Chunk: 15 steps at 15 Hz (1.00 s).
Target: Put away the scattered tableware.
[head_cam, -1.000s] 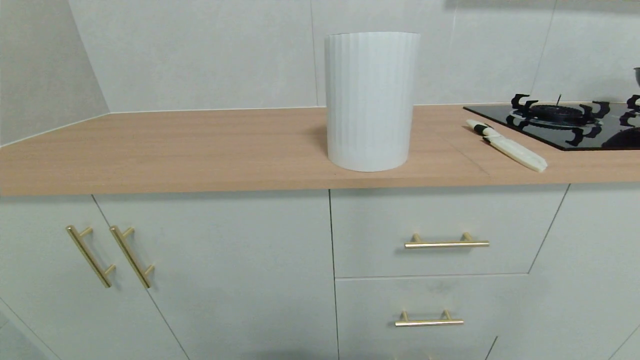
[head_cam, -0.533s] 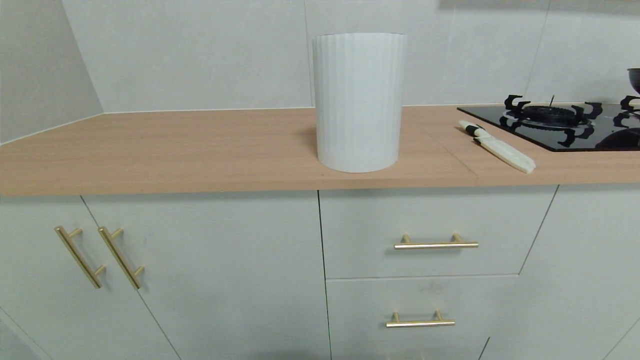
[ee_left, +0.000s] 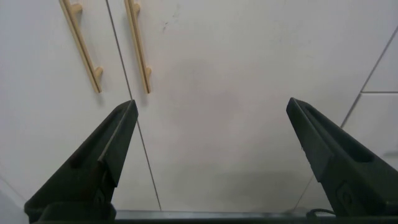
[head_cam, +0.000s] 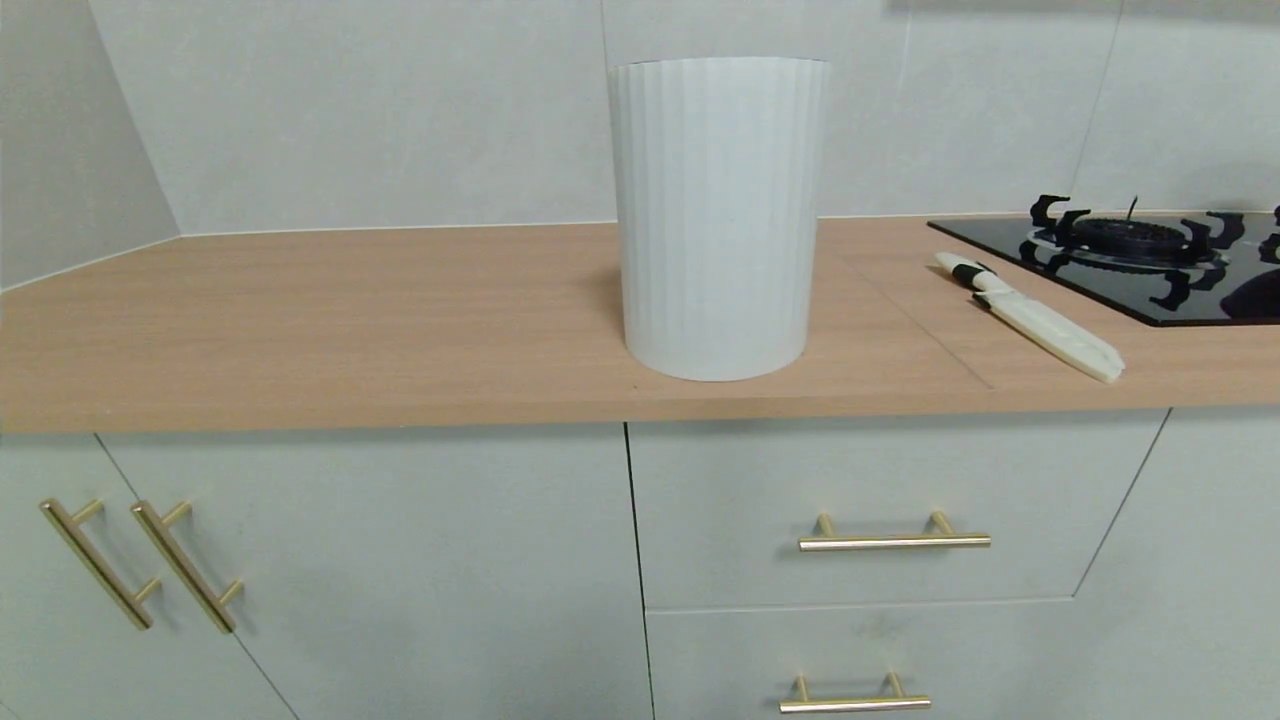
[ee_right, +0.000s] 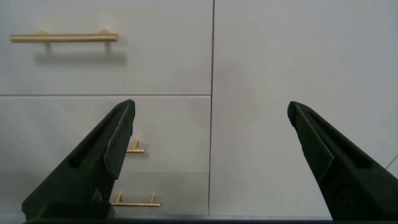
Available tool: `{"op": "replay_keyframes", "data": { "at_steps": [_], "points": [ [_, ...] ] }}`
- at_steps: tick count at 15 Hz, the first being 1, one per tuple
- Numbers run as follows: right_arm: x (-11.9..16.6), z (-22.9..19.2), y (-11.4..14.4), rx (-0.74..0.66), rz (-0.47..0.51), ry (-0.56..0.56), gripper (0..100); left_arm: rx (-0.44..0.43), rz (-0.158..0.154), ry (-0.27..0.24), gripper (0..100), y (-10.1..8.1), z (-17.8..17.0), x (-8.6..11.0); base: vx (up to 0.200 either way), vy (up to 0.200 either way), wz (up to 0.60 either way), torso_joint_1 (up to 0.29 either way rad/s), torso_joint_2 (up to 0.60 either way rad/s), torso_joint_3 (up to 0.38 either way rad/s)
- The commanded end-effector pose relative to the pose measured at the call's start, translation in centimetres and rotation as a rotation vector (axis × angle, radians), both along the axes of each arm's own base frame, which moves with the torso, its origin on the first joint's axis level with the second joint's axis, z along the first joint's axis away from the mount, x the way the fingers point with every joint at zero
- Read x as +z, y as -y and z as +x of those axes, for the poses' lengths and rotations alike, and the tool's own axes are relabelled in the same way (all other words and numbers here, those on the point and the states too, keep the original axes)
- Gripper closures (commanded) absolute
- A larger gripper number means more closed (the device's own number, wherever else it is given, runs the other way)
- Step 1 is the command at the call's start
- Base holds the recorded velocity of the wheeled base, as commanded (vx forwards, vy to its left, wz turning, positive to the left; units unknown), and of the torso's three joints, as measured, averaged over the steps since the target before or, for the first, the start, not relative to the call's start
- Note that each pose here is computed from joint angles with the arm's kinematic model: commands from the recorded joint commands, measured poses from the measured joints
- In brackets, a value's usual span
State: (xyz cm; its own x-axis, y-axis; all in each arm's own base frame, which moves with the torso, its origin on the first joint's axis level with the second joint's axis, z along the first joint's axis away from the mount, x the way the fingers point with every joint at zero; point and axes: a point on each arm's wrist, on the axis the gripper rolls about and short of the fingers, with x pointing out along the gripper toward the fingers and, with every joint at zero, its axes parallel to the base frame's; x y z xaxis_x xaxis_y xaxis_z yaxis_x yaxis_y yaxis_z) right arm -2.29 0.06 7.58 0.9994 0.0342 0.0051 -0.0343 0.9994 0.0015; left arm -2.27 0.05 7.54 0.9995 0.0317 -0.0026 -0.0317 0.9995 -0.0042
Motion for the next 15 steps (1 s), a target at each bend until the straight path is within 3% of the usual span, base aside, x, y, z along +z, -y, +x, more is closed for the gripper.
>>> {"op": "replay_keyframes", "data": {
  "at_steps": [1,10,15],
  "points": [
    [0.01,0.01,0.00,0.001,0.000,0.000,0,0.001,0.000,-0.001,0,0.01,0.00,0.00,0.000,0.000,0.00,0.000,0.00,0.000],
    [0.00,0.01,0.00,0.003,-0.002,-0.002,0,0.001,0.001,-0.001,0,0.01,0.00,0.00,0.000,0.000,0.00,0.000,0.00,0.000],
    [0.00,0.01,0.00,0.003,-0.002,-0.002,0,0.002,0.000,-0.001,0,0.00,0.00,0.00,0.000,0.000,0.00,0.092,-0.30,-0.261]
  ]
}}
